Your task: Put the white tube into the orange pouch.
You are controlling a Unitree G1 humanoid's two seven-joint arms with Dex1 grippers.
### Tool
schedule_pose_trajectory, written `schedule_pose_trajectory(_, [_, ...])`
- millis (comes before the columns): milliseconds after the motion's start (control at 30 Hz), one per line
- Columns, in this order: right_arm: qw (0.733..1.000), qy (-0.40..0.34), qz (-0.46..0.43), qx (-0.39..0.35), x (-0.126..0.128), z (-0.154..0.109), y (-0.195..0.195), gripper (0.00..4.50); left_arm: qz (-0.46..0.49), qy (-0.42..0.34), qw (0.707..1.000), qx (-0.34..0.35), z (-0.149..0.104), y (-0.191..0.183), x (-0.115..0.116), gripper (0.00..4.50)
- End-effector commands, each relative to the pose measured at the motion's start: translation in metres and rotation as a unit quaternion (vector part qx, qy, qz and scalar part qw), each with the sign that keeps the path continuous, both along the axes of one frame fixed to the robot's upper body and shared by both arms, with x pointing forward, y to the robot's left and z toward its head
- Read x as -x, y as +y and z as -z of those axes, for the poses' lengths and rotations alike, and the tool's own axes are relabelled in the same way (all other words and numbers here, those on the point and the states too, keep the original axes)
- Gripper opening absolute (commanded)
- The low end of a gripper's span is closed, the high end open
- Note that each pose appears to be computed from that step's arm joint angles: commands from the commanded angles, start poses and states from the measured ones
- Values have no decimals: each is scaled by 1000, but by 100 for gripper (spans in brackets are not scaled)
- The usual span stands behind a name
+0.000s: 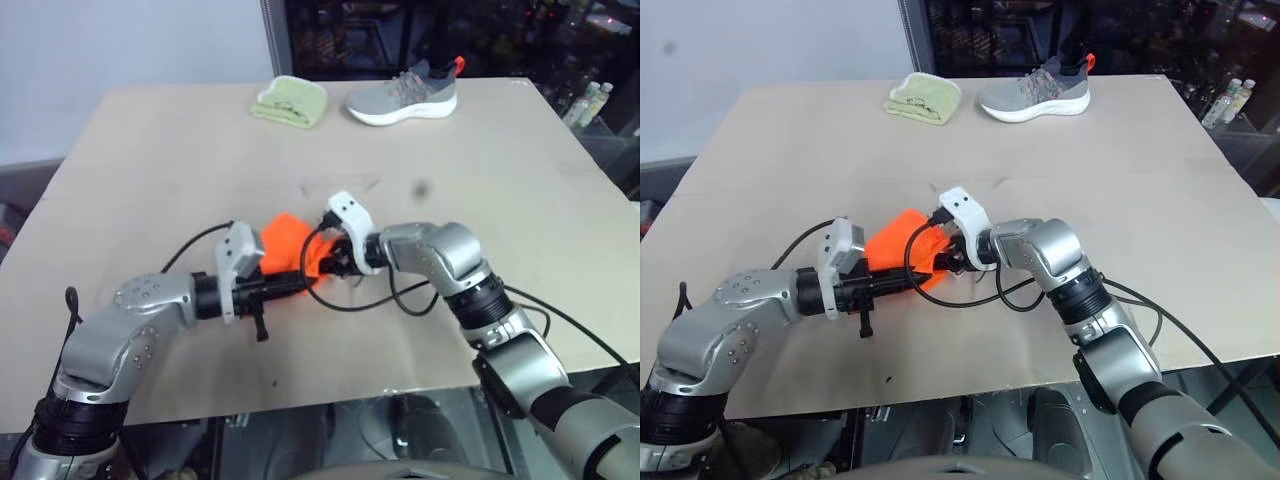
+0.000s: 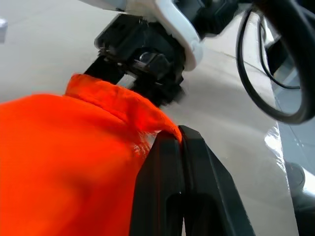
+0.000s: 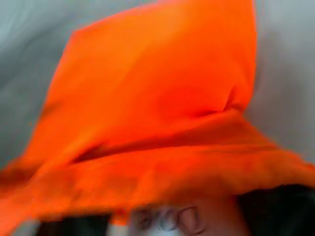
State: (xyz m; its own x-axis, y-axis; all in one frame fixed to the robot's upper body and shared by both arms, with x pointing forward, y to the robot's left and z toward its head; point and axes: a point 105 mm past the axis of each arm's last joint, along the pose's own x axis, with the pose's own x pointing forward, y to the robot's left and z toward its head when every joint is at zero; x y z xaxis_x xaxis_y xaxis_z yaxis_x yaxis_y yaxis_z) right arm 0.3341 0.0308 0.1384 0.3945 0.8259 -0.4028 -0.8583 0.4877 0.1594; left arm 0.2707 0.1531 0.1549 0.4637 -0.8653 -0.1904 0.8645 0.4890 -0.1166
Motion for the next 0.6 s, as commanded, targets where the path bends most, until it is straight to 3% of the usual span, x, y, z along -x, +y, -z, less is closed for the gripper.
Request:
schedule_pose_trajectory(33, [996, -75, -14, -39, 10, -42, -23, 371, -55, 9, 996, 64, -23, 20, -17, 0])
schedule_pose_trajectory(233, [990, -140, 0, -30, 21, -62, -53, 371, -77, 35, 985, 147, -48, 36, -34, 0])
schedule_pose_trajectory(367, [987, -156, 19, 22, 19, -41, -64, 371, -65, 42, 973, 217, -82, 39, -39, 0])
schedule_pose_trajectory(467, [980, -178, 11, 86, 13, -12, -62, 371, -54, 43, 977, 204, -85, 34, -39, 0])
schedule_pose_trajectory(600, [974, -198, -3, 110, 0, 14, -50, 371, -46, 48, 978, 196, -83, 27, -36, 0])
